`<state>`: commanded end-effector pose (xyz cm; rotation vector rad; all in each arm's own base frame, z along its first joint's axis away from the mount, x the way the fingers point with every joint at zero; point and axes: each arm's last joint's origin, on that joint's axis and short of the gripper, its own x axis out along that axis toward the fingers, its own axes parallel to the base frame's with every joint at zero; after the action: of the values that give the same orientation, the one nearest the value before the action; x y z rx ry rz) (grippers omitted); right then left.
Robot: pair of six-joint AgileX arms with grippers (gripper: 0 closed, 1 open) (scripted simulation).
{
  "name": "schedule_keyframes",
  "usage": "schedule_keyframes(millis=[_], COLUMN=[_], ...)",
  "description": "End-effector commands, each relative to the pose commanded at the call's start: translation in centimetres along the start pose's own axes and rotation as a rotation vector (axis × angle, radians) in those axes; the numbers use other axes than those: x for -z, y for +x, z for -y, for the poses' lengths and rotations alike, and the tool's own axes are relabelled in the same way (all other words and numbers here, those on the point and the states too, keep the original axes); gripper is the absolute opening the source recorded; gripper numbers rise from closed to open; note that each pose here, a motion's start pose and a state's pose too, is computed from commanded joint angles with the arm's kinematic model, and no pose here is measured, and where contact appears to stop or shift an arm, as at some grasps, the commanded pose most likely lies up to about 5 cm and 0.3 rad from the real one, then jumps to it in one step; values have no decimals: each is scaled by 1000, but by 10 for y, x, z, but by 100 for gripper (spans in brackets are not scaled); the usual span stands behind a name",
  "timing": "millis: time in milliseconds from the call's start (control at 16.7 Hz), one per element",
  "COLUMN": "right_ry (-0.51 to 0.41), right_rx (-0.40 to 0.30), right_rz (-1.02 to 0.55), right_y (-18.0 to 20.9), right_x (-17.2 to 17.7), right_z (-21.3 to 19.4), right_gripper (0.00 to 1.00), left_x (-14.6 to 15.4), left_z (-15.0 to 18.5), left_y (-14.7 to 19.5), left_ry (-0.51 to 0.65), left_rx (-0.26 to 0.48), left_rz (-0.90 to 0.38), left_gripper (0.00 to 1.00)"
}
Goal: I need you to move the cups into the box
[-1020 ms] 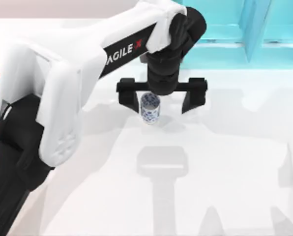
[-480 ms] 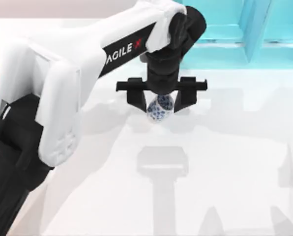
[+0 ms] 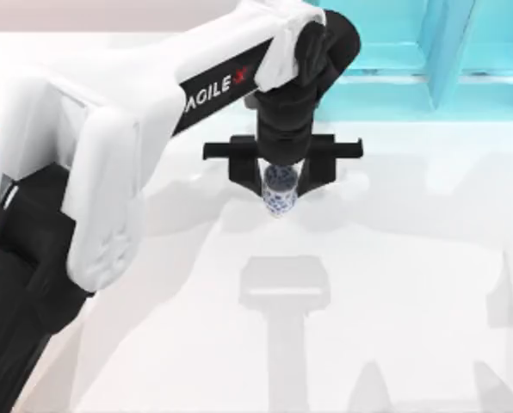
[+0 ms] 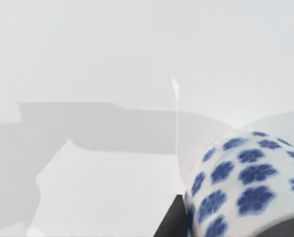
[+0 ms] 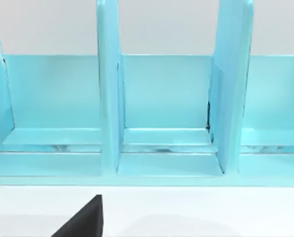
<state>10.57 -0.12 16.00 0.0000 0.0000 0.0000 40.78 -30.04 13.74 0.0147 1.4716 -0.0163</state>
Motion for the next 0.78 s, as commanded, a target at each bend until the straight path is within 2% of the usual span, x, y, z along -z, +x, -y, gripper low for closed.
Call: schedule_keyframes(millis=[480, 600, 780], right_ry=[0, 0, 0], right_rx=[0, 0, 0], right_rz=[0, 0, 0], right_y=[0, 0, 0], right_x=[0, 0, 0], right_z=[0, 0, 0], right_gripper=[100, 100, 100], left_x=[0, -5, -11], left_z=[0, -16, -55], left_y=[-1, -14, -60], left_ry=[4, -3, -2], left_rx=[-1, -4, 5], left_rz=[-2, -4, 11], left_gripper=[0, 0, 0])
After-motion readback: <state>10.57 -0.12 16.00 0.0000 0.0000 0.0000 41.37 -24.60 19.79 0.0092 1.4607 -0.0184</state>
